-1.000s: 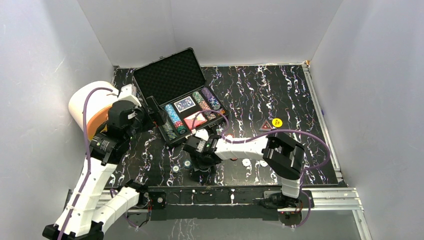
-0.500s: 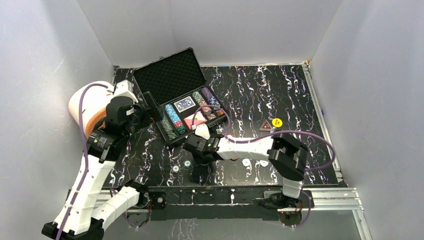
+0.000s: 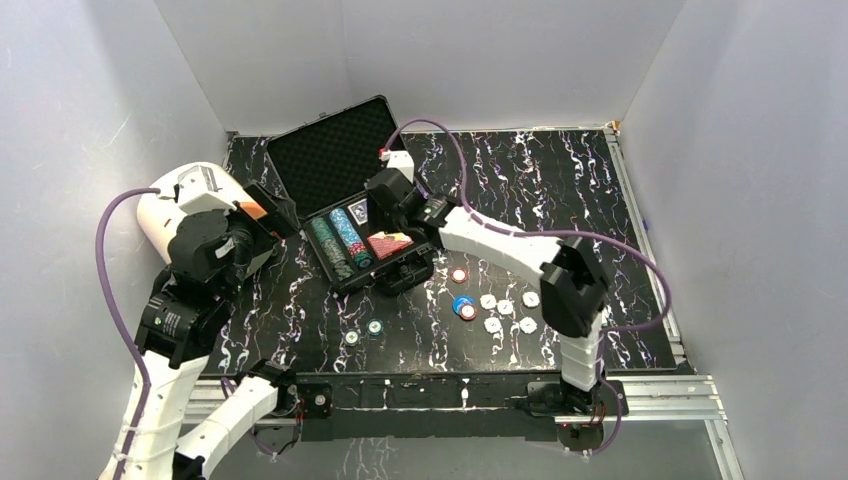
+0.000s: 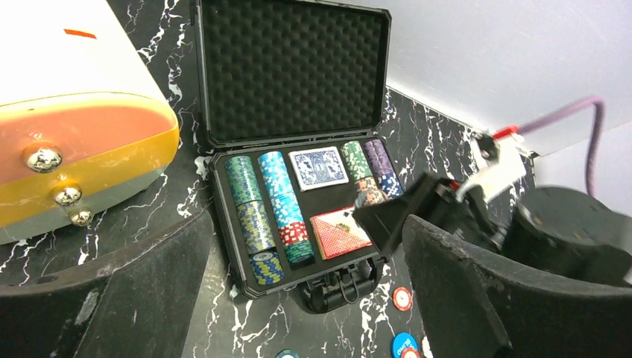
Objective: Pack up texas hold em set
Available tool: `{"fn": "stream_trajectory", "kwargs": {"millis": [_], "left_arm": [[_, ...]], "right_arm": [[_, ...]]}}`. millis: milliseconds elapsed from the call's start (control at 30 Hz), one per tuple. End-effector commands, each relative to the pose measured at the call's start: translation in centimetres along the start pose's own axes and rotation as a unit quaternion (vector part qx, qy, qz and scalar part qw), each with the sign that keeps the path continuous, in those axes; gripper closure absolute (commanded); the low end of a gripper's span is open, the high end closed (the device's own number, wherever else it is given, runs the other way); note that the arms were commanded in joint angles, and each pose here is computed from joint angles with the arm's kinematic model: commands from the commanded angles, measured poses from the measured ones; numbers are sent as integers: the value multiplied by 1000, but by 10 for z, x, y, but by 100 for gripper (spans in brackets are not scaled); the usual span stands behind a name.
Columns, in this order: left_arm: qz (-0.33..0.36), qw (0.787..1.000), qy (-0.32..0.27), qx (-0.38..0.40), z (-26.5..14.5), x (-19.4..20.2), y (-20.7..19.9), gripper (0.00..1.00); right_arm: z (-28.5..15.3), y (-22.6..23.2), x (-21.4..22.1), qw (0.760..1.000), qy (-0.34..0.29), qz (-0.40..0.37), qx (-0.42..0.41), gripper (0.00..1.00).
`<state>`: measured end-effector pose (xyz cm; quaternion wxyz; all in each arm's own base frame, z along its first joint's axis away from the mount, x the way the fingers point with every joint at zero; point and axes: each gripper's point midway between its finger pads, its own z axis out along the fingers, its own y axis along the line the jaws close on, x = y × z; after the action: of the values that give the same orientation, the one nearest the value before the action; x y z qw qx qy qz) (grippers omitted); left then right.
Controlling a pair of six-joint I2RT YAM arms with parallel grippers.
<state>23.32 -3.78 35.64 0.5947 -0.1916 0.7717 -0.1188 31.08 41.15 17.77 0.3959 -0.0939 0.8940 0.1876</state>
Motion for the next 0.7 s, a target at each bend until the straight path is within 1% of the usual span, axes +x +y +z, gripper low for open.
{"fn": "stream_trajectory", "kwargs": {"millis": [0, 133, 233, 400, 533, 667], "left_arm": [[-7, 1000, -17, -3, 2, -12, -4, 2], [-10, 1000, -1, -3, 5, -3, -4, 2], [-12, 1000, 10, -8, 11, 7, -2, 2], [14, 1000, 14, -20, 27, 11, -2, 2], [20, 999, 16, -25, 34, 12, -2, 2], [21, 999, 21, -27, 37, 17, -1, 2]], "right_arm": [[36, 14, -39, 998, -38, -33, -25, 58], [67, 16, -47, 998, -35, -53, -20, 57], [83, 15, -49, 998, -32, -53, -14, 57], [106, 10, -44, 998, -23, -49, -7, 56], [123, 1, -36, 999, -9, -42, -6, 54], [135, -5, -30, 999, 0, -48, -3, 48]]}}
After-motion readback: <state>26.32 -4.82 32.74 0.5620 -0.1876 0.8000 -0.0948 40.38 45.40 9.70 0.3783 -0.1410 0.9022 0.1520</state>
